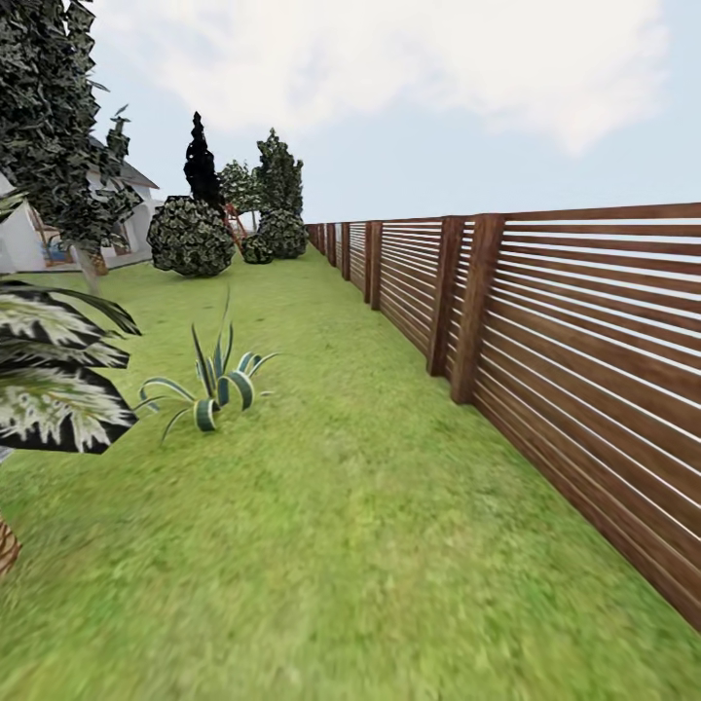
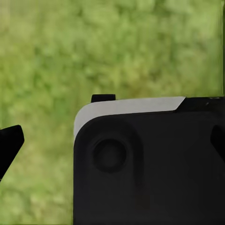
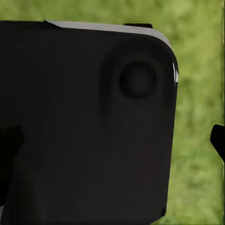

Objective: Take the three Easter eggs out of the wicker basket on the lawn in the garden, then place them on the lawn next to a single tree (choose any tree) so that all three eggs are next to the same tree and none are left in the basket.

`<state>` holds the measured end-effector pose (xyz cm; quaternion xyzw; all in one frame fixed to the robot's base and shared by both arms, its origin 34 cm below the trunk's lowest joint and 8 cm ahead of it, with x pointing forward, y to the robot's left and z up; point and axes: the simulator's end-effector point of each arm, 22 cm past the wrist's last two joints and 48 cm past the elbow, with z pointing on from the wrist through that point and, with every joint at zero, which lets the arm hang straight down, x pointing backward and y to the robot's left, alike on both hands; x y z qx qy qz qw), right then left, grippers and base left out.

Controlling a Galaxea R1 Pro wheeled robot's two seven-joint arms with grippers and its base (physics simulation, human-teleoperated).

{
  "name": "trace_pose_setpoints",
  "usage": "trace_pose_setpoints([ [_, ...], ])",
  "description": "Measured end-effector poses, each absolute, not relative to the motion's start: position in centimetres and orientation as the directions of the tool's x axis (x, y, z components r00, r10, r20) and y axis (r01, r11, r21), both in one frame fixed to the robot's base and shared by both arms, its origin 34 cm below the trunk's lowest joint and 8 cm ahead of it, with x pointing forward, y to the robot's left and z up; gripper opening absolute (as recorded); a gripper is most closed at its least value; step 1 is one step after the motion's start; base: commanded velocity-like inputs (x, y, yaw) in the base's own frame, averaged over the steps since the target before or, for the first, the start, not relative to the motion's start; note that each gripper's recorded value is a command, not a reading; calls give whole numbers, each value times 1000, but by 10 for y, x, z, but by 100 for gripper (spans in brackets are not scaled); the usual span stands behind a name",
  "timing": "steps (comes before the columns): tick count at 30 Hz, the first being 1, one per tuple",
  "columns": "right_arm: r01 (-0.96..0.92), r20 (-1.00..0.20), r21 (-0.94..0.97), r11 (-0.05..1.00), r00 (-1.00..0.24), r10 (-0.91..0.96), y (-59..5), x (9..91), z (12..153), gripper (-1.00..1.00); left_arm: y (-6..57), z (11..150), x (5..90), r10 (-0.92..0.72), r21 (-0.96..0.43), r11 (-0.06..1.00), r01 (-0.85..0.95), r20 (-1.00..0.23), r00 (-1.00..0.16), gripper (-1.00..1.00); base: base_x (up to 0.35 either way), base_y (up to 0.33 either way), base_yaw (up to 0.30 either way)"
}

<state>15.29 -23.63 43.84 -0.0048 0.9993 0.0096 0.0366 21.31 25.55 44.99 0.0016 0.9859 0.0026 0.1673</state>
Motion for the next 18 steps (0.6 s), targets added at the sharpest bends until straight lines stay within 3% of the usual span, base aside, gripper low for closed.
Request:
trace_pose_setpoints([
  [18, -10, -73, 19, 1000, -997, -9, -236, 153, 438, 100, 256, 450, 213, 4, 6, 1000, 2, -330, -944, 100, 315, -144, 67],
])
